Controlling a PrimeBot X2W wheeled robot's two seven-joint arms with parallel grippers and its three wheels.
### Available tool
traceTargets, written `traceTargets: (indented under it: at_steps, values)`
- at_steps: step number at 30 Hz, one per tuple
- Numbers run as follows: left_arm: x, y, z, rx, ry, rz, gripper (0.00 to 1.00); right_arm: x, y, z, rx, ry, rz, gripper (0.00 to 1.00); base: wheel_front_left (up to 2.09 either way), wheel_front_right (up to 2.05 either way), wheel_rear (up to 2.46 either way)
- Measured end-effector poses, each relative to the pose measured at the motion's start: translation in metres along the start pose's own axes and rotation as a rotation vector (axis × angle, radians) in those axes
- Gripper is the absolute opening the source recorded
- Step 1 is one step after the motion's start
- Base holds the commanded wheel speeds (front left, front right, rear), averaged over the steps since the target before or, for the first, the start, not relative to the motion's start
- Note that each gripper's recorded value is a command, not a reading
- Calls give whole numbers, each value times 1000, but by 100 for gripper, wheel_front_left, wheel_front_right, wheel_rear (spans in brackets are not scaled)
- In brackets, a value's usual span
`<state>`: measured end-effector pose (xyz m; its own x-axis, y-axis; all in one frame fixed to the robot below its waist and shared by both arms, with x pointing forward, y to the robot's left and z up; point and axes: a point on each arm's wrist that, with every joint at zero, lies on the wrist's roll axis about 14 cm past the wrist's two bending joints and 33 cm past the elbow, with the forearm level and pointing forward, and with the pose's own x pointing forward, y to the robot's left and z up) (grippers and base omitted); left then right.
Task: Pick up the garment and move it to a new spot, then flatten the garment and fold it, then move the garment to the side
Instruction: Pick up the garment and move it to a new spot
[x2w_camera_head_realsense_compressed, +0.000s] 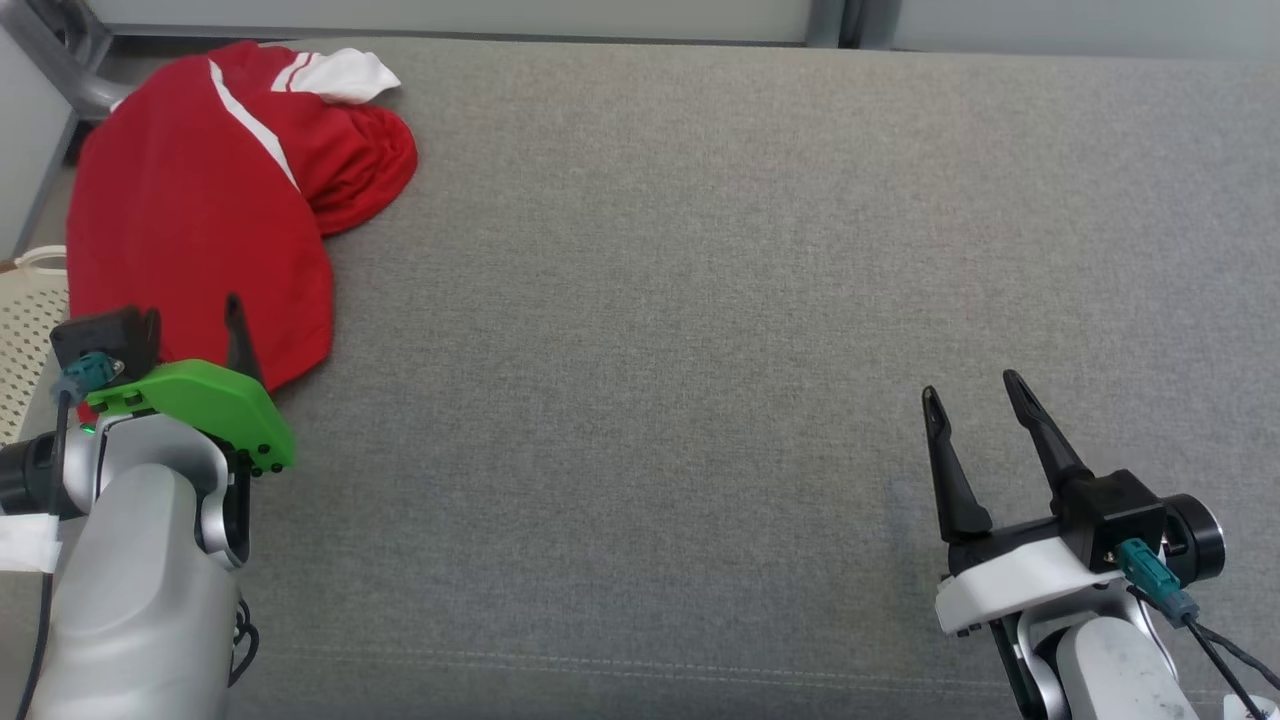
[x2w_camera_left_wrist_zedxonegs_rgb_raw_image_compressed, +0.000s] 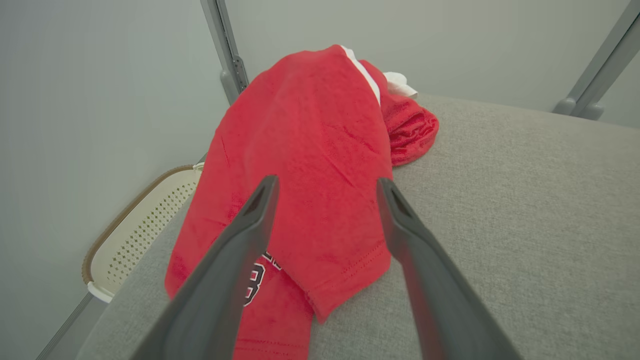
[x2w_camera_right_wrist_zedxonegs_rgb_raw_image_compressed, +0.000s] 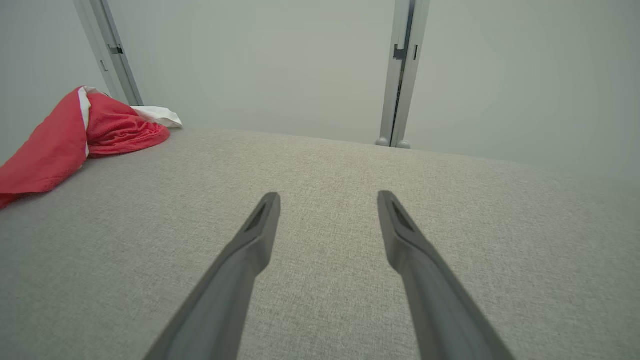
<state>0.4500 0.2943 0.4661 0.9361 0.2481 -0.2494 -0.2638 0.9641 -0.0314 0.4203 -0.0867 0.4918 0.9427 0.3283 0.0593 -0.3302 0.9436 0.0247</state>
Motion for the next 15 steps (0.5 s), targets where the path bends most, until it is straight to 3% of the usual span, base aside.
traceTargets:
  at_steps: [15]
  values:
    - [40,21,-91,33,283,139,100,10,-19,-42,14,94,-37,100,0,0,0]
